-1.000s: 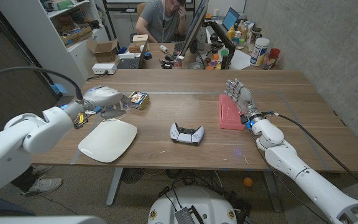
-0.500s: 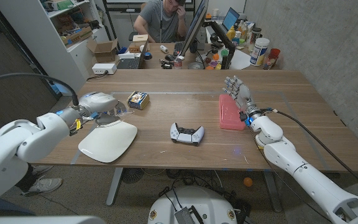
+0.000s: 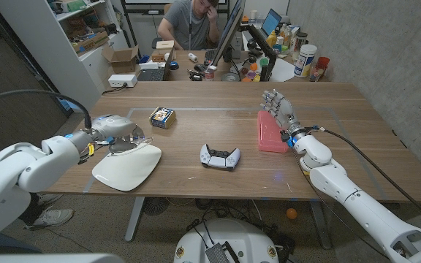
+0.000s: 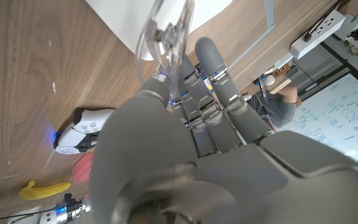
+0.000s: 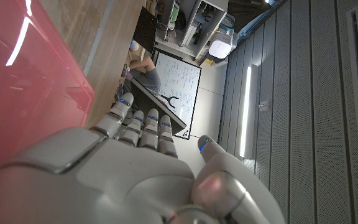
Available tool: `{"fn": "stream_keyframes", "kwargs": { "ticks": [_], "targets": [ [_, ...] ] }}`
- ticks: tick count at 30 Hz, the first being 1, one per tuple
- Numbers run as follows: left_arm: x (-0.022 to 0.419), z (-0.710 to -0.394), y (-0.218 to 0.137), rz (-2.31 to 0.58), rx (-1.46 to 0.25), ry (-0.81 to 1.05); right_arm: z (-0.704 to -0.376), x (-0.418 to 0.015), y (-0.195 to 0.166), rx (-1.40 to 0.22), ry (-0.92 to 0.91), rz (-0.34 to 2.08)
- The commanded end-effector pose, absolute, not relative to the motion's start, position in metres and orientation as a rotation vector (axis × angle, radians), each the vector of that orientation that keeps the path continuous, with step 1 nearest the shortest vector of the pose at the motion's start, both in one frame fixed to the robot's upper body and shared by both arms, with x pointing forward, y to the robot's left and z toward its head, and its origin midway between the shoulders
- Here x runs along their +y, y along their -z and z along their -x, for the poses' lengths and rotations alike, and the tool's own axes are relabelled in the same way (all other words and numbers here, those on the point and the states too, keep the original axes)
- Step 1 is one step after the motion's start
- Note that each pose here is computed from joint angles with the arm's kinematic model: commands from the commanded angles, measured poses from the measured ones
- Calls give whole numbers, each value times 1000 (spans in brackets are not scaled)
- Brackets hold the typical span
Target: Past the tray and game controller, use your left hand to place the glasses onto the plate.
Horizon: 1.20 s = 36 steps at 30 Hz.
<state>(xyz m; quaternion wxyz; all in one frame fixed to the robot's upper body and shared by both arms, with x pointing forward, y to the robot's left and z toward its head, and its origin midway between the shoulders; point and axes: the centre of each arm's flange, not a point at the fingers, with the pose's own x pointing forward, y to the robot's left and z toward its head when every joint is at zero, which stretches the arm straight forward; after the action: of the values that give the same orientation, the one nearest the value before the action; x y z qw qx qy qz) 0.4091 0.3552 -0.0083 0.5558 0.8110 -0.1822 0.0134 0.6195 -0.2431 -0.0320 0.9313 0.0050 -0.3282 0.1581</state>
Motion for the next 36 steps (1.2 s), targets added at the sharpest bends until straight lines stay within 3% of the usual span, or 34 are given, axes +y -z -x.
{"fn": "stream_keyframes", "kwargs": {
  "ticks": [1, 36],
  "targets": [
    [364, -424, 18, -1926, -350, 10, -619, -241, 37, -652, -312, 8],
    [371, -450, 43, -2033, -222, 92, -628, -240, 38, -628, -284, 20]
  ]
}}
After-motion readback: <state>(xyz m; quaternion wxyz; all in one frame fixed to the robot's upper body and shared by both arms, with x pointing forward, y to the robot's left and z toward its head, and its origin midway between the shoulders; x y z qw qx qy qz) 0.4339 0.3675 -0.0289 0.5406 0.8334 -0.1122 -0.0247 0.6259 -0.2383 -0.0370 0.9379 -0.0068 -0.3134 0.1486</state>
